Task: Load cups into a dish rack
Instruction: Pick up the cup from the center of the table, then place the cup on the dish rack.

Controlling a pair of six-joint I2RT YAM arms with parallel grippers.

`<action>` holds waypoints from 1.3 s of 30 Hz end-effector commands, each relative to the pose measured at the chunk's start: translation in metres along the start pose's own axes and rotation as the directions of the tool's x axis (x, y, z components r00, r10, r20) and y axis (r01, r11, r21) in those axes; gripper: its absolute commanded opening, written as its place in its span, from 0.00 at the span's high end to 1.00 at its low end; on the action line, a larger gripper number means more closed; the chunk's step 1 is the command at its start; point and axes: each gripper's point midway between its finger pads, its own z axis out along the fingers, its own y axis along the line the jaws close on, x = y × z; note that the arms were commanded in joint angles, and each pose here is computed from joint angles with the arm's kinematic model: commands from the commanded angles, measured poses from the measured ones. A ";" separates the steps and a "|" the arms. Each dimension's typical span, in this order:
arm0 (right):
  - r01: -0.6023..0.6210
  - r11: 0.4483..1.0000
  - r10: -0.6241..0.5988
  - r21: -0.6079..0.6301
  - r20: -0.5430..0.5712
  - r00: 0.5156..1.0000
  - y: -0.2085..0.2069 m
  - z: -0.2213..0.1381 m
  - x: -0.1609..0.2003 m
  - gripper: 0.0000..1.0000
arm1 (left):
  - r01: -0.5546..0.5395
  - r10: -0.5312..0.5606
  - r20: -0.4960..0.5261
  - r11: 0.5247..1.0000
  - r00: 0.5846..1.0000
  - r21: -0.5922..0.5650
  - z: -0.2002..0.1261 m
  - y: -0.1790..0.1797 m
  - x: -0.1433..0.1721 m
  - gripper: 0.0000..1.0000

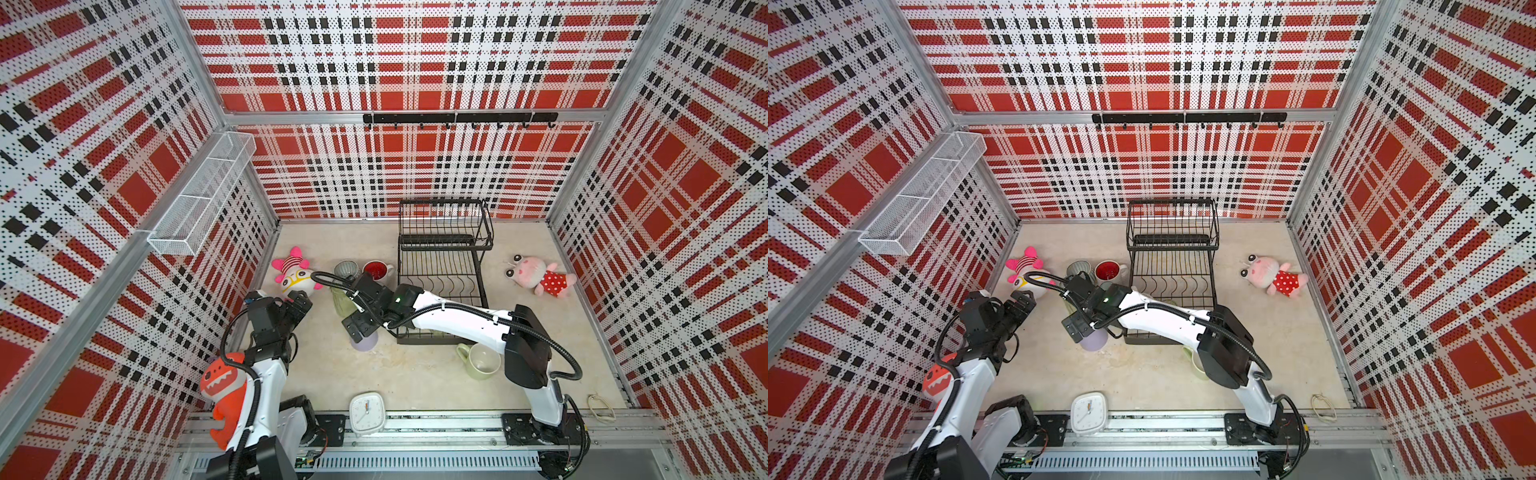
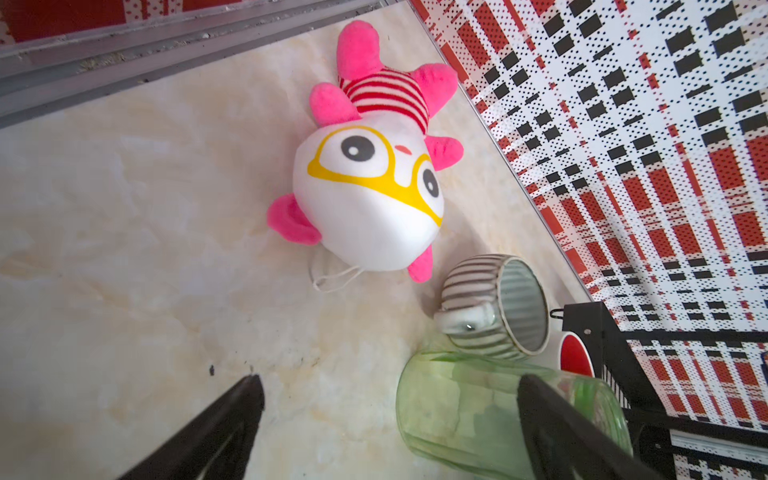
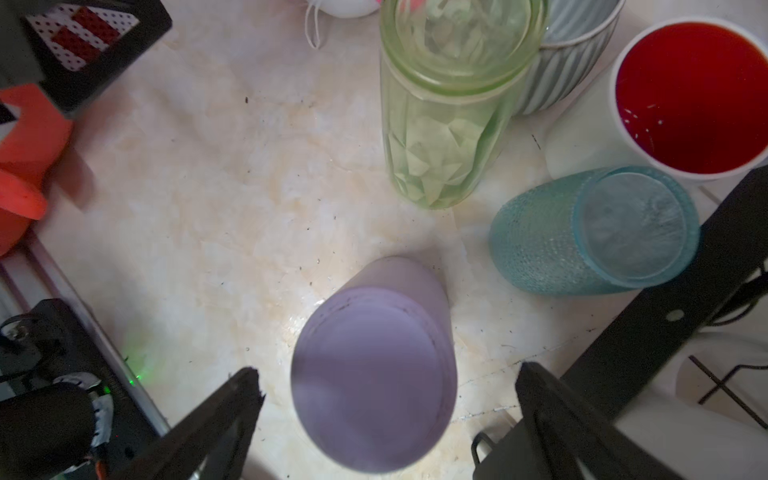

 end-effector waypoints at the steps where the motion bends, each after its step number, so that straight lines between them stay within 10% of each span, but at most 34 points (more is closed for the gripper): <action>1: -0.012 1.000 0.011 0.015 0.027 1.000 0.003 0.008 -0.008 0.02 | 0.011 -0.010 -0.008 0.999 1.000 0.051 0.002 -0.005 0.002 0.02; 20: -0.005 0.999 0.007 -0.052 0.032 0.999 0.015 -0.006 -0.013 0.42 | 0.036 -0.032 -0.052 0.996 0.998 0.079 0.007 -0.005 0.010 0.02; 39: -0.113 0.991 0.097 0.077 0.184 0.978 -0.083 -0.189 -0.013 0.44 | 0.059 -0.047 -0.116 0.993 0.992 0.103 0.014 -0.007 0.022 0.02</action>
